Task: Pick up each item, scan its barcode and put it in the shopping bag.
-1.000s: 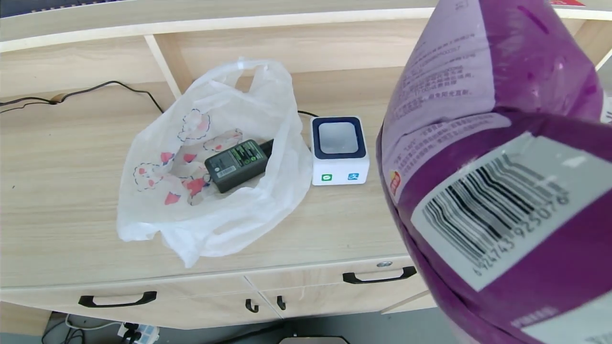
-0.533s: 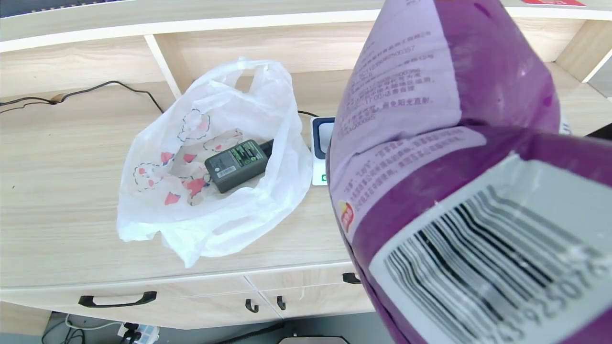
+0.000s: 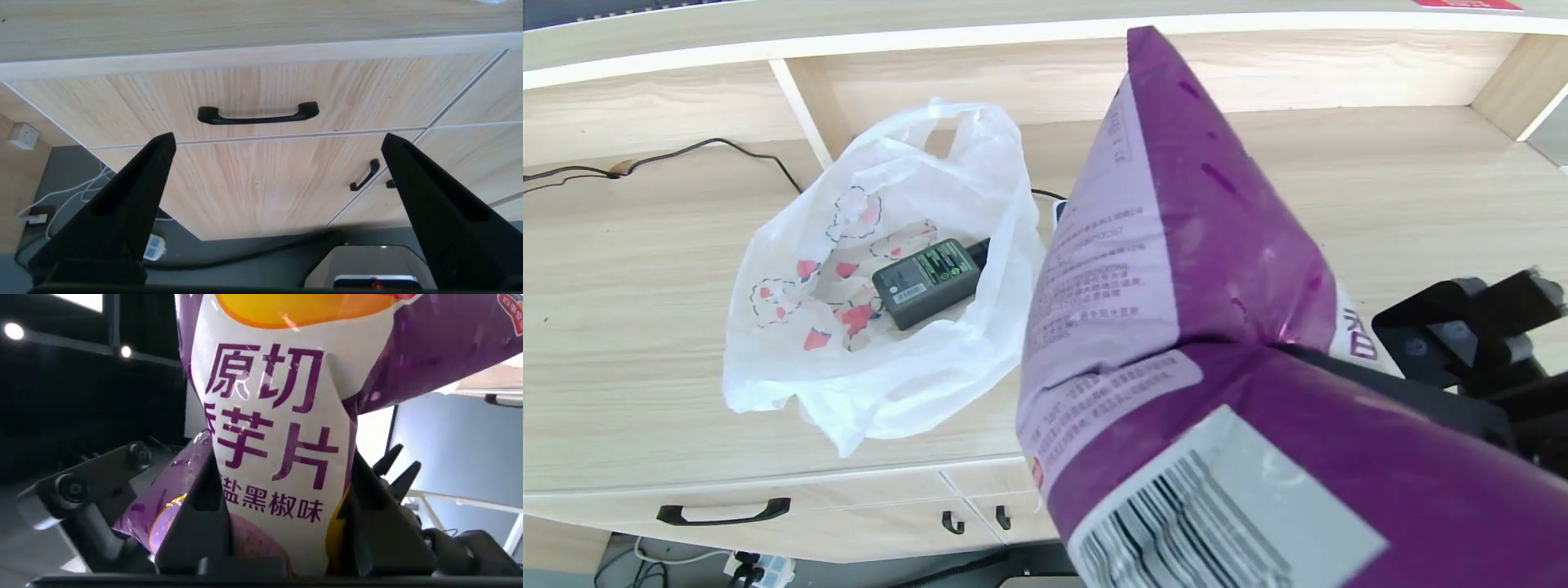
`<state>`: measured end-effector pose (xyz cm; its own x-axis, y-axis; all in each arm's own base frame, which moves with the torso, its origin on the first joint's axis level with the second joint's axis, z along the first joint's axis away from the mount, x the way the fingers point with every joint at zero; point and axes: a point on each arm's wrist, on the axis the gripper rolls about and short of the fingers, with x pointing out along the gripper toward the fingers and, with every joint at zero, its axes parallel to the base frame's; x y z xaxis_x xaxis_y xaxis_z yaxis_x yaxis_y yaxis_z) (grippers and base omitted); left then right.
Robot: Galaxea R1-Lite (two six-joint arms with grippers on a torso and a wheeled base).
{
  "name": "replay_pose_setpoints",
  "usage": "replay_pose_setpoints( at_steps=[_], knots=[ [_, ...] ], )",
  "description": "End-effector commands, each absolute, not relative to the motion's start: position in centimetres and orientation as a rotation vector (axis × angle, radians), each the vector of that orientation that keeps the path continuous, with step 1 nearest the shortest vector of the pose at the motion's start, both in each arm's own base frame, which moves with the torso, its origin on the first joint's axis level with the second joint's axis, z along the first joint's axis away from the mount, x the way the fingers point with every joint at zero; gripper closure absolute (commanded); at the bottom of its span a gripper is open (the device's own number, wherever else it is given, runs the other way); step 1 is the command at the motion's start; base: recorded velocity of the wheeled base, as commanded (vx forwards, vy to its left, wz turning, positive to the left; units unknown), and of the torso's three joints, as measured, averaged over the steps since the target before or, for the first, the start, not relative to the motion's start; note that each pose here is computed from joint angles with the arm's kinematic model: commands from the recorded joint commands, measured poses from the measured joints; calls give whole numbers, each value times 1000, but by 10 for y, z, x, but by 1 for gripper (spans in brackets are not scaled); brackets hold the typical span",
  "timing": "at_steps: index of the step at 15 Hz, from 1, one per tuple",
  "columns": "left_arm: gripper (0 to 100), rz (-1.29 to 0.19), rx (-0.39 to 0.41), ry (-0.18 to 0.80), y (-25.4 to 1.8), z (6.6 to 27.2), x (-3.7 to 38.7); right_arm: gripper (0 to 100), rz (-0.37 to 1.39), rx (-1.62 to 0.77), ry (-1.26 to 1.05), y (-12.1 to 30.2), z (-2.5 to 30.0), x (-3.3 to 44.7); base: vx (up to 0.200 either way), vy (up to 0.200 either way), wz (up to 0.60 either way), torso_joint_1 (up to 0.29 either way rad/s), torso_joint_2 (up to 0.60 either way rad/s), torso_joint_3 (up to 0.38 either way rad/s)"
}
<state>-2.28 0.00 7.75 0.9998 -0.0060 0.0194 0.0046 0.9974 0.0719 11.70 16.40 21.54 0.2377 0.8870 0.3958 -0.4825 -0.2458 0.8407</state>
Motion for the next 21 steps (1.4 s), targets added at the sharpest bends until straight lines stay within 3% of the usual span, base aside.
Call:
replay_pose_setpoints(
  at_steps=[1,10,17,18,21],
  knots=[
    [0,-5,72,-20,0,78,-23,100,1330,1235,495,178,205,130,0,0,0,0,0,0],
    [0,-5,74,-20,0,78,-23,100,1347,1422,590,169,219,124,0,0,0,0,0,0],
    [0,-5,72,-19,0,78,-23,100,1305,1434,557,159,219,130,0,0,0,0,0,0],
    [0,-5,72,-19,0,78,-23,100,1282,1426,547,158,216,135,0,0,0,0,0,0],
    [0,-5,74,-19,0,78,-23,100,1125,1110,277,141,198,162,0,0,0,0,0,0]
  ],
)
